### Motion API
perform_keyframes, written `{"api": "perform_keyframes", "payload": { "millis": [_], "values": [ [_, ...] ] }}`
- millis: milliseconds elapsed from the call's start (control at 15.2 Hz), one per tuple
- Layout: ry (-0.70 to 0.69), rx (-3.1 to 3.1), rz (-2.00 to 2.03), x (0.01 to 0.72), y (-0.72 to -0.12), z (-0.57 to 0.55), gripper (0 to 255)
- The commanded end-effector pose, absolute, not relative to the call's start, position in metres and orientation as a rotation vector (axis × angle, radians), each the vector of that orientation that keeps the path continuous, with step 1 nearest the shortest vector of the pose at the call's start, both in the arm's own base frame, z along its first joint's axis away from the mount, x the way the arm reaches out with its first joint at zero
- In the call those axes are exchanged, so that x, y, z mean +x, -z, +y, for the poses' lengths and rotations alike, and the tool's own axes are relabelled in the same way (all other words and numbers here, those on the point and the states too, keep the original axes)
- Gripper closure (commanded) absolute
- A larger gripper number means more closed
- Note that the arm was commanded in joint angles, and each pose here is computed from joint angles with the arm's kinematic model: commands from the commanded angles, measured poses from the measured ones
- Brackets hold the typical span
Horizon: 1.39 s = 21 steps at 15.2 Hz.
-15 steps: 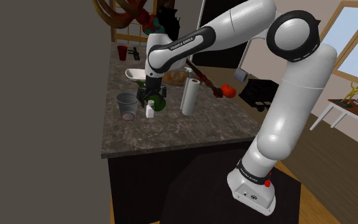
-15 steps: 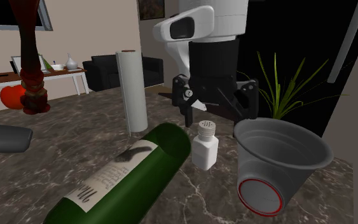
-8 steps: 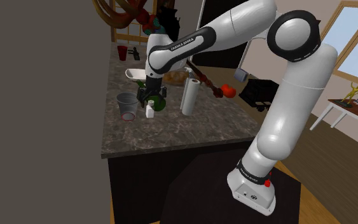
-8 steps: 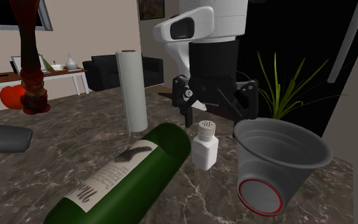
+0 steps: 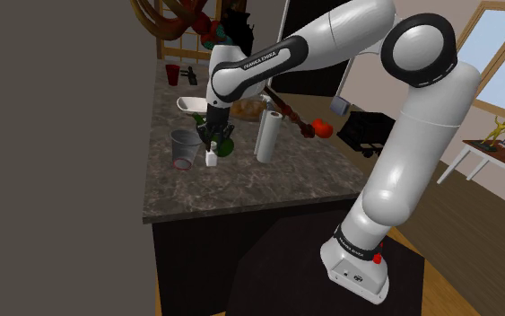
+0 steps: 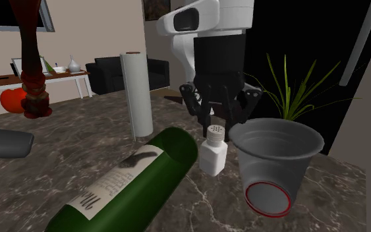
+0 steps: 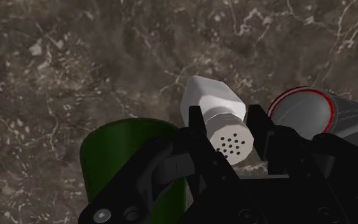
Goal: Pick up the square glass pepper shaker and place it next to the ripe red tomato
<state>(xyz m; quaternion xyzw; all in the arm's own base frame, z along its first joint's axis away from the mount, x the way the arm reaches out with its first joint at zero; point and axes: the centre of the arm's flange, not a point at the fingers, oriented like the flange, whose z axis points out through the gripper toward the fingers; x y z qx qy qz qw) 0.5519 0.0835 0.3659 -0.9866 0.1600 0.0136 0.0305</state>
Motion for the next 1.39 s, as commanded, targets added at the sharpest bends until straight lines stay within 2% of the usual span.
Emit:
{"api": "perform_keyframes", "payload": {
  "millis": [0, 1320],
  "values": [
    [-0.127, -3.05, 0.497, 0.546, -0.335, 0.084, 255],
    [-0.127, -3.051, 0.497, 0.552, -0.436, 0.086, 255]
  ]
}}
